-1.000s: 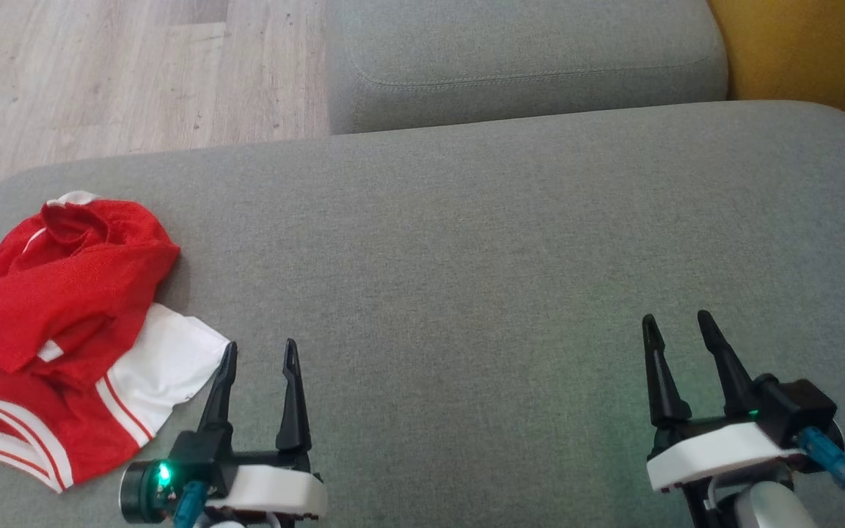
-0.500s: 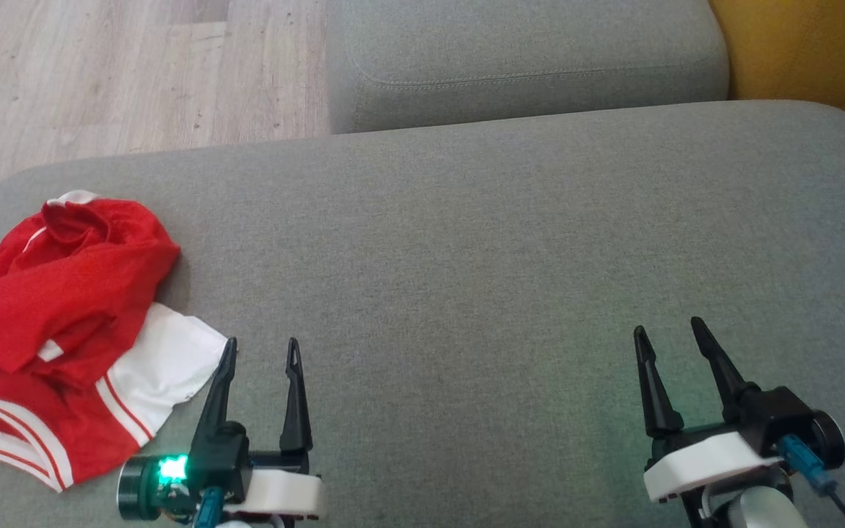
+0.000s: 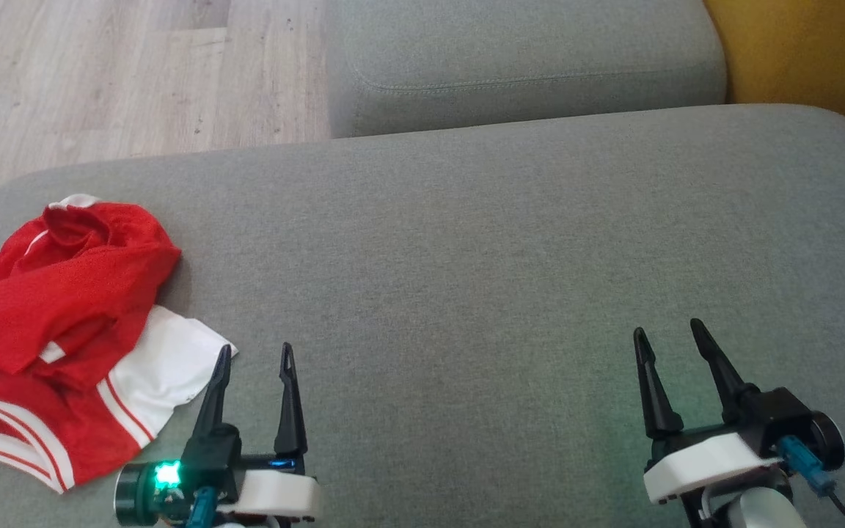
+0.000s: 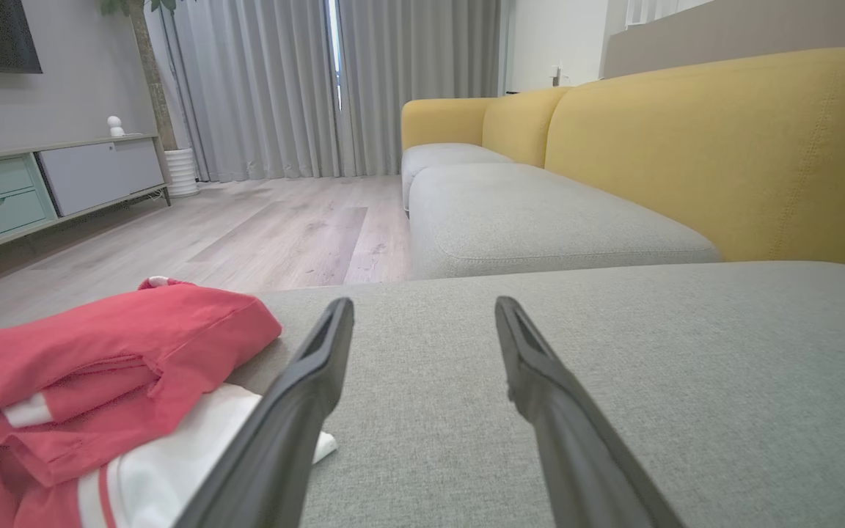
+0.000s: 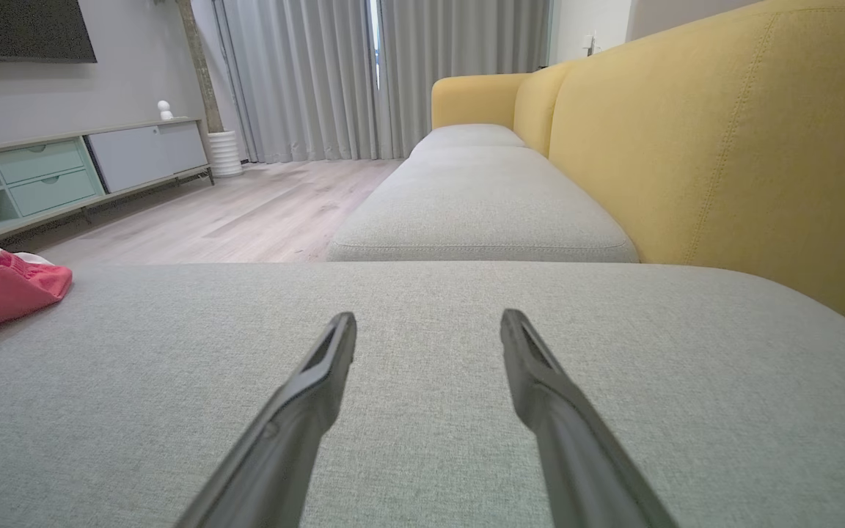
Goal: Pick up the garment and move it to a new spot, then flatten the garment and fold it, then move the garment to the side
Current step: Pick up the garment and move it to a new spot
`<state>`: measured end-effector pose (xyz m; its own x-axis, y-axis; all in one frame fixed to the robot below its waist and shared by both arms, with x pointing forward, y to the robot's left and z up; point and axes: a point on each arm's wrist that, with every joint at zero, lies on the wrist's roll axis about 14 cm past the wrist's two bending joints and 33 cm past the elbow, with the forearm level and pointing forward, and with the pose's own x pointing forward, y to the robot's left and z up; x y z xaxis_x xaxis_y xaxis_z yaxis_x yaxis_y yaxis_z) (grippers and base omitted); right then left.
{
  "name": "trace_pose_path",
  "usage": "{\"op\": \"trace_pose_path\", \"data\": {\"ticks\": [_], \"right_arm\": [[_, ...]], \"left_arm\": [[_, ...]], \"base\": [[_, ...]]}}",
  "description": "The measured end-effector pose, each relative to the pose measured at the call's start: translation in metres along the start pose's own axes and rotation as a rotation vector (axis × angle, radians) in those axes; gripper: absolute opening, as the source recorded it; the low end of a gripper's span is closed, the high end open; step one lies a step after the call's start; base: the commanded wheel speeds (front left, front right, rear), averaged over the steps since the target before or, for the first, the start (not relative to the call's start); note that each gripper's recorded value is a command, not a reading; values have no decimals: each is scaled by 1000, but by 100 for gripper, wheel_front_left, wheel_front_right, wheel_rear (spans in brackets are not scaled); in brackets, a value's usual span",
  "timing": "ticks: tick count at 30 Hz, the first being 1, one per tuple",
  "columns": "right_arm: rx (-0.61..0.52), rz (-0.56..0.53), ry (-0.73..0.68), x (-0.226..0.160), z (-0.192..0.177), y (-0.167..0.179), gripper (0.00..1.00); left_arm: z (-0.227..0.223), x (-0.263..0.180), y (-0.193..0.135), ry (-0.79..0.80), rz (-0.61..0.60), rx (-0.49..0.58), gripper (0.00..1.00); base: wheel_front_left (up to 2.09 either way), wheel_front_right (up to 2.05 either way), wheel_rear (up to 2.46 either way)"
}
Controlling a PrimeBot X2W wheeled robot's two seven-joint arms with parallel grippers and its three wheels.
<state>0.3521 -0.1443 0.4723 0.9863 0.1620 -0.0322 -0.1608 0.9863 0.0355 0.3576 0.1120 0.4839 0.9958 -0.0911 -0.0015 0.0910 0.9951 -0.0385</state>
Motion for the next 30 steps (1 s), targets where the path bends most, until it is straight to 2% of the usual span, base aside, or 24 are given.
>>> {"op": "trace_pose_path", "data": {"ticks": [8, 14, 30], "right_arm": [[-2, 18, -7, 4, 3, 5, 100], [-5, 70, -9, 13, 4, 21, 100], [-10, 320, 14, 44, -3, 100, 100]], "left_arm": [[5, -5, 15, -16, 59, -7, 100], [7, -14, 31, -22, 111, -8, 100], [5, -63, 98, -17, 350, 6, 100]], "base": [[0, 0, 0], [0, 0, 0], [0, 0, 0]]}}
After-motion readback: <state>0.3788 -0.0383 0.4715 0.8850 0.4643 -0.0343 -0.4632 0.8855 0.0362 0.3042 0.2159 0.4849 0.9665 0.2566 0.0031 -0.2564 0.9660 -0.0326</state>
